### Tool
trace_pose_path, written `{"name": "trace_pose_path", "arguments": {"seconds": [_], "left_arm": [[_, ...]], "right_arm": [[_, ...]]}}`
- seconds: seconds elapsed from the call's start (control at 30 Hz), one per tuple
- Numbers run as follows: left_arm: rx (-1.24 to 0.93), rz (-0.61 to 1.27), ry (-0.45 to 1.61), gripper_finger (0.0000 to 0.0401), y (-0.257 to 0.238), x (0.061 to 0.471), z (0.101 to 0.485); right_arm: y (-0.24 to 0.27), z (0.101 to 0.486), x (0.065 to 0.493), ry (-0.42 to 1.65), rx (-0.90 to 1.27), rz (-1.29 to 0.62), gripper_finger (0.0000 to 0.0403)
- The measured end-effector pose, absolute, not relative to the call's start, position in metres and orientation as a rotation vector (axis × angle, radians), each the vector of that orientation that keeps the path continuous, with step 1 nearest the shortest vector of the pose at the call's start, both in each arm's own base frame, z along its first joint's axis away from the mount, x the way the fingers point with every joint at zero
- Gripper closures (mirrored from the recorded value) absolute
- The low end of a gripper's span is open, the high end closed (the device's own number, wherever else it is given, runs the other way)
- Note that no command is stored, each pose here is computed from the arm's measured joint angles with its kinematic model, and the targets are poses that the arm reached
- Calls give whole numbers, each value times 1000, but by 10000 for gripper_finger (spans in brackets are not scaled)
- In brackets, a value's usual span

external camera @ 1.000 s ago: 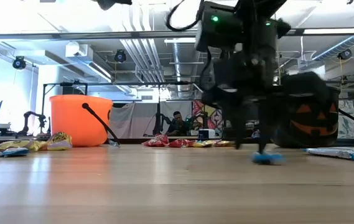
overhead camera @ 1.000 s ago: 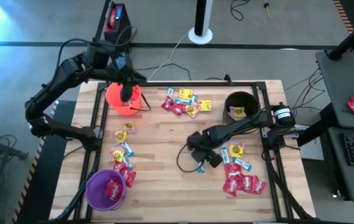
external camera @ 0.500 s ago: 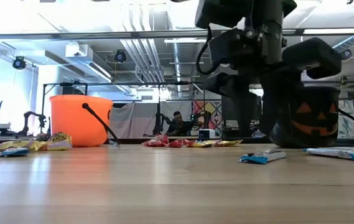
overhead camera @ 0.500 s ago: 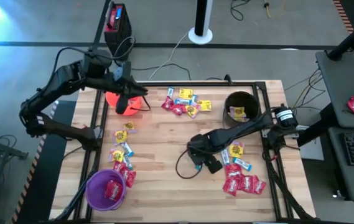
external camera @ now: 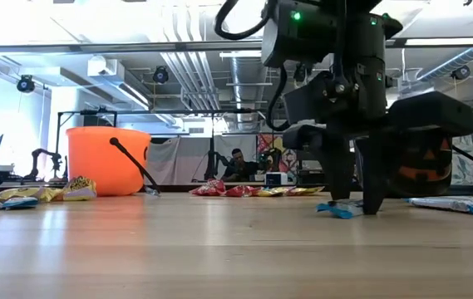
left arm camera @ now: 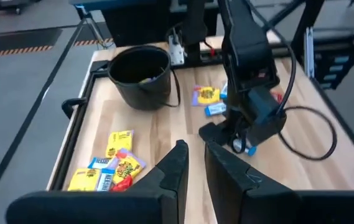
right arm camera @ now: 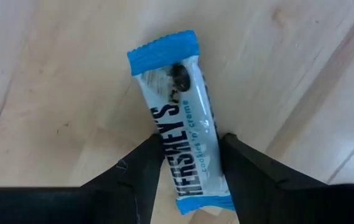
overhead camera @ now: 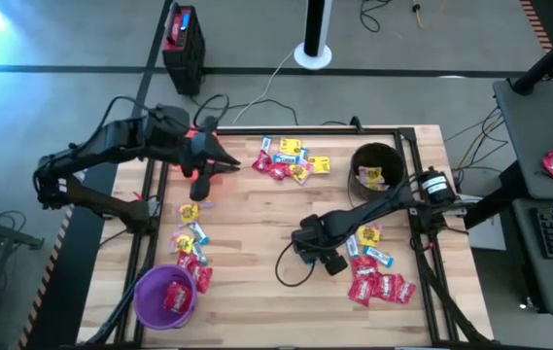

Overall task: Sort candy by brand, put in halloween buckets
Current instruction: Put the white chocolate bar into the orange bucket

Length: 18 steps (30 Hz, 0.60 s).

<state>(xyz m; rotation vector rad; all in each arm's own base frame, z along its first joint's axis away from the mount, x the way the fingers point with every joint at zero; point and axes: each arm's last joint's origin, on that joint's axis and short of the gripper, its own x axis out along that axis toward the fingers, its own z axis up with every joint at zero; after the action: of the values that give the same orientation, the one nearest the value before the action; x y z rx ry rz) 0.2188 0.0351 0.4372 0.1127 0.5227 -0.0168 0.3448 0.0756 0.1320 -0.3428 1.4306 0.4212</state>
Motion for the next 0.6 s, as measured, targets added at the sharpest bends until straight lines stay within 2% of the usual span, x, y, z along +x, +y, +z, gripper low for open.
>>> {"name": "trace_pose_path", "arguments": {"seconds": [0.13,0.3,0.4,0.6], "left_arm": [[132,-29,568,363,36,222,423],[174,-41,587,363,35,214,411],[218,3,549,363,35,210,405],[263,48,451,363,36,205,393]], "right_arm": [[75,128,346,1438,-339,423,268],[73,136,346,1411,-334,425,317],[66,143,348,1374,-301,425,344],[47,160,348,1329,-267,377,367]]}}
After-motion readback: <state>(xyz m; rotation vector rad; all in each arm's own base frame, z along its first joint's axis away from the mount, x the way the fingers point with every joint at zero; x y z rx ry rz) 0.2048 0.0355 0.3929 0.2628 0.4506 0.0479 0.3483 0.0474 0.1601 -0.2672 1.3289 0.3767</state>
